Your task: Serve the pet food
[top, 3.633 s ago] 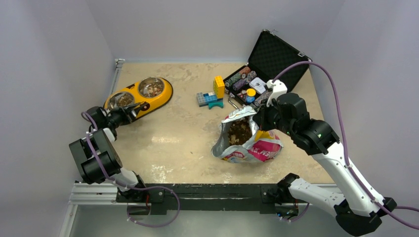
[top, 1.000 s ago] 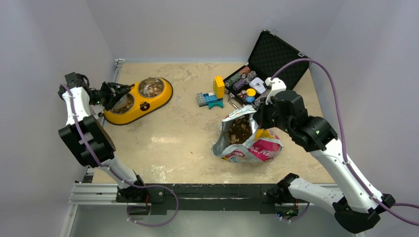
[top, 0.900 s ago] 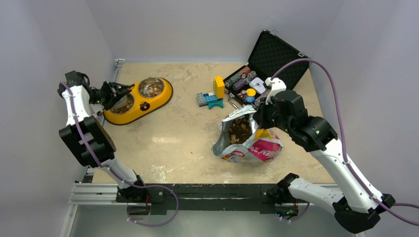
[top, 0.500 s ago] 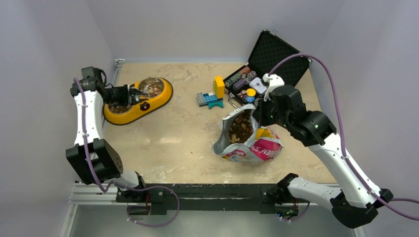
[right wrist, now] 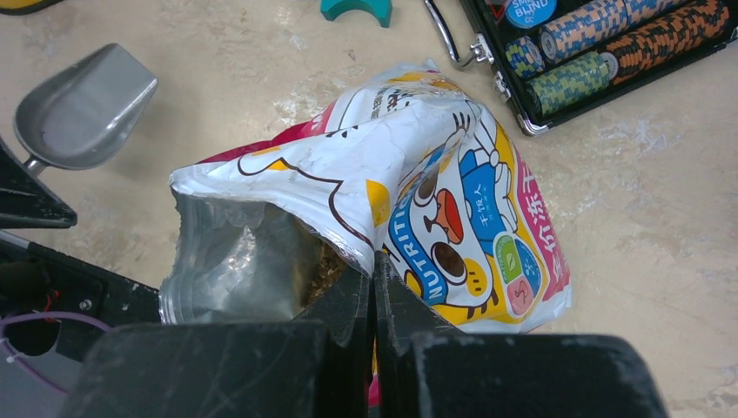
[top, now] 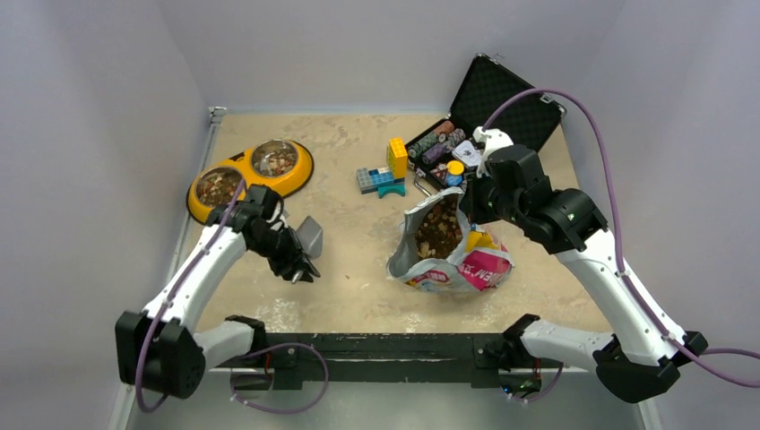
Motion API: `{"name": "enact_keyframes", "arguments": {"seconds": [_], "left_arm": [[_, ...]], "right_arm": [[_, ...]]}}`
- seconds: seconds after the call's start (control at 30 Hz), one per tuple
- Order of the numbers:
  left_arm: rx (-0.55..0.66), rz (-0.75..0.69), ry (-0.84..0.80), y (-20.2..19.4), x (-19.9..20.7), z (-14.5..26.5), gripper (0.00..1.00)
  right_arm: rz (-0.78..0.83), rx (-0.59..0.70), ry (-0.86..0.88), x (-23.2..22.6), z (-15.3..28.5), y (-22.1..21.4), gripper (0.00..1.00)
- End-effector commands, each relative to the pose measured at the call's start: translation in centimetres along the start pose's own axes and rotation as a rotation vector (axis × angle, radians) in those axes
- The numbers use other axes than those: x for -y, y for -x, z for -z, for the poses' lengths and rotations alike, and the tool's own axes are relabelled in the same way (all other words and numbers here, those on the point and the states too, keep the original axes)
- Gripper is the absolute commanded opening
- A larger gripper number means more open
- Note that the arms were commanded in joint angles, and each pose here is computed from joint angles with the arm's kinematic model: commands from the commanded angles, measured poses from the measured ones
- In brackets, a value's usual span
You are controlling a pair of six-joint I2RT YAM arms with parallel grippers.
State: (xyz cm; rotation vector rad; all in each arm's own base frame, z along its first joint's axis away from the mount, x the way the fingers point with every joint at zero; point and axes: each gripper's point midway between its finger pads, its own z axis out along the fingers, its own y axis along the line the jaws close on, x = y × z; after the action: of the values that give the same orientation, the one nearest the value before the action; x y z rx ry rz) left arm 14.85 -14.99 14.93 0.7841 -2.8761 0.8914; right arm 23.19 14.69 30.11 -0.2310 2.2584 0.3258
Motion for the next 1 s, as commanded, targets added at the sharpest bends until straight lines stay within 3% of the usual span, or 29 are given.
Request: {"name": "enact_keyframes", "arguments": {"seconds": [0.0, 0.2, 0.33, 0.47, 0.63, 0.77, 0.87, 0.97], "left_arm": [[0.039, -0.163, 0.158, 2.8, -2.2, -0.9, 0.00], [0.058, -0.299, 0.143, 6.1, 0.8, -0.6, 0.00], [0.022, -0.301, 0.121, 7.8, 1.8, -1.4, 0.02], [-0.049, -0.229, 0.186, 8.9, -0.1, -2.0, 0.22], [-0.012, -0.214, 0.276, 9.1, -2.1, -1.5, 0.60], [0.041, -0.193, 0.386, 9.1, -3.7, 0.3, 0.72], [0.130, -0.200, 0.436, 9.0, -4.1, 2.6, 0.75], [0.162, -0.254, 0.372, 7.9, -2.4, 3.8, 0.63]], "right_arm": [[-0.044, 0.126, -0.004, 0.1, 2.3, 3.4, 0.00], [-0.082, 0.131, -0.004, 0.4, 3.3, 2.8, 0.00], [-0.105, 0.132, -0.012, 0.8, 4.0, 2.2, 0.00], [-0.117, 0.136, -0.031, 1.3, 4.5, 1.8, 0.00], [-0.122, 0.124, -0.040, 1.6, 4.8, 1.4, 0.00], [-0.116, 0.109, -0.034, 1.6, 4.7, 0.9, 0.00], [-0.099, 0.096, -0.035, 1.5, 4.4, 0.8, 0.00], [-0.076, 0.089, -0.029, 1.2, 3.8, 1.1, 0.00]]}}
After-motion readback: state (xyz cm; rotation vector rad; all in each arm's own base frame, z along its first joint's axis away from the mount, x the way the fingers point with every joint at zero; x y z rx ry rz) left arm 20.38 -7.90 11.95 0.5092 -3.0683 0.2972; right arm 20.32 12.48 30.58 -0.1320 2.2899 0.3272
